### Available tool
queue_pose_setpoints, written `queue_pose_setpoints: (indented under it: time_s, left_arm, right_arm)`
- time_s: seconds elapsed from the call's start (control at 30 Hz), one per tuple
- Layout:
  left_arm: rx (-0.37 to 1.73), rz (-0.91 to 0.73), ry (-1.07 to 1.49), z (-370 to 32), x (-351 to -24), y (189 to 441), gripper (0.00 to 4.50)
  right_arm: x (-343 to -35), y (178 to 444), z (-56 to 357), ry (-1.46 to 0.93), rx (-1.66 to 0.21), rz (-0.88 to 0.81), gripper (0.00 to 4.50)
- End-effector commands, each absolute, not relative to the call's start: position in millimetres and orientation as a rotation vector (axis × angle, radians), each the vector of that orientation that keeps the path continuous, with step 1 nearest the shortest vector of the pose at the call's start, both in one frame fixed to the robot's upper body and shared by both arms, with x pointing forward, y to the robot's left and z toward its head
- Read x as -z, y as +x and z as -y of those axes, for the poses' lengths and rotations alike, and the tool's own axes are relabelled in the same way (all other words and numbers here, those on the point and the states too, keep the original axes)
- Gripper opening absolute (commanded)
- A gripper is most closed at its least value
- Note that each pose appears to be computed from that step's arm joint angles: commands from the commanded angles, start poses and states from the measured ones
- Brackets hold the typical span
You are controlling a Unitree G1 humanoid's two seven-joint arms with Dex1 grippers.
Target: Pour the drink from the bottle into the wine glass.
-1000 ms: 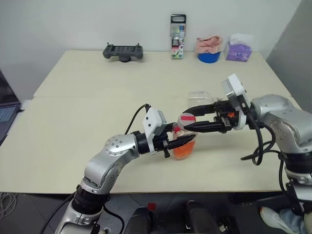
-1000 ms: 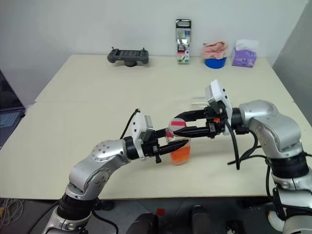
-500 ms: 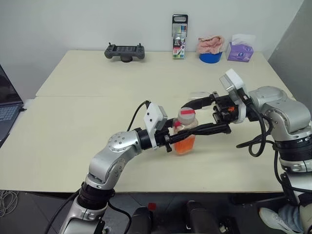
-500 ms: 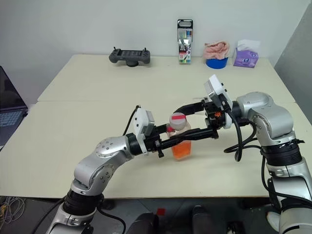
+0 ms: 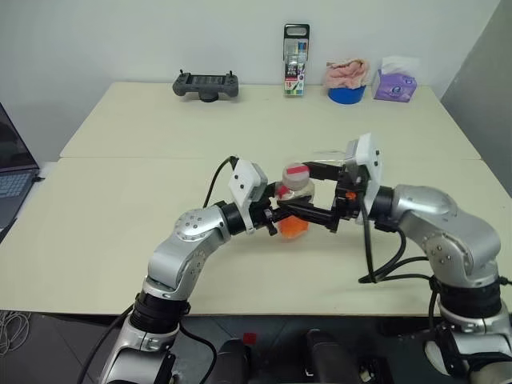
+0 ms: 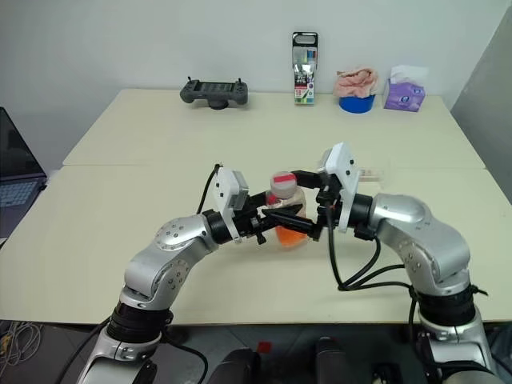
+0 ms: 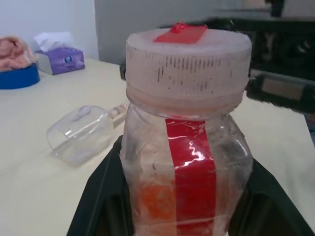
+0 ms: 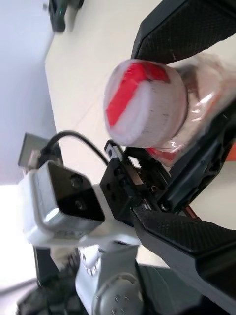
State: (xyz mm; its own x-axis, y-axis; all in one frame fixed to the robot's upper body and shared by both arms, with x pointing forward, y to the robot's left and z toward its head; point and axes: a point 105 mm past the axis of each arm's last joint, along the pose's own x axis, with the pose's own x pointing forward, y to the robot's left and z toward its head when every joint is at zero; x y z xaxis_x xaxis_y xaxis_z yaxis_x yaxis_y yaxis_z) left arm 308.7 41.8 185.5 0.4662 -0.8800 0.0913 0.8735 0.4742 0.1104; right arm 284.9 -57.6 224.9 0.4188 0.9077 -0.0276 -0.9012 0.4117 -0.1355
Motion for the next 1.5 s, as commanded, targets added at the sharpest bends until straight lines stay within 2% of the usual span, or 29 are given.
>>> queue_pose_setpoints:
  time_s: [0.03, 0.23, 0.67, 0.77, 0.97, 1.1, 1.27, 1.4, 1.5]
  left_arm:
    - [1.065, 0.258, 0.069, -44, -209, 308, 1.76]
    - [1.071, 0.26, 0.069, -43, -209, 309, 1.76]
    - [1.076, 0.24, 0.071, -45, -204, 307, 1.76]
    - [1.075, 0.237, 0.07, -45, -204, 307, 1.76]
    - [1.071, 0.226, 0.071, -47, -202, 307, 1.76]
    - [1.068, 0.21, 0.074, -48, -199, 306, 1.75]
    - [1.071, 0.193, 0.07, -50, -197, 305, 1.75]
    - [1.092, 0.175, 0.069, -48, -195, 303, 1.75]
    - [1.149, 0.156, 0.079, -43, -193, 296, 1.75]
  right_arm:
    - [-233, 284, 59, -0.162, -1.008, 0.089, 4.5]
    - [-243, 287, 59, -0.129, -0.868, 0.128, 4.5]
    - [-245, 290, 54, -0.143, -0.771, 0.114, 4.5]
    - [-246, 292, 55, -0.14, -0.755, 0.118, 3.86]
    - [-251, 293, 57, -0.15, -0.741, 0.146, 1.92]
    - [-254, 295, 62, -0.178, -0.749, 0.155, 1.9]
    - [-255, 298, 67, -0.236, -0.864, 0.158, 1.9]
    - [-258, 299, 69, -0.223, -1.07, 0.157, 1.9]
    - [-257, 289, 73, -0.177, -1.326, 0.147, 1.9]
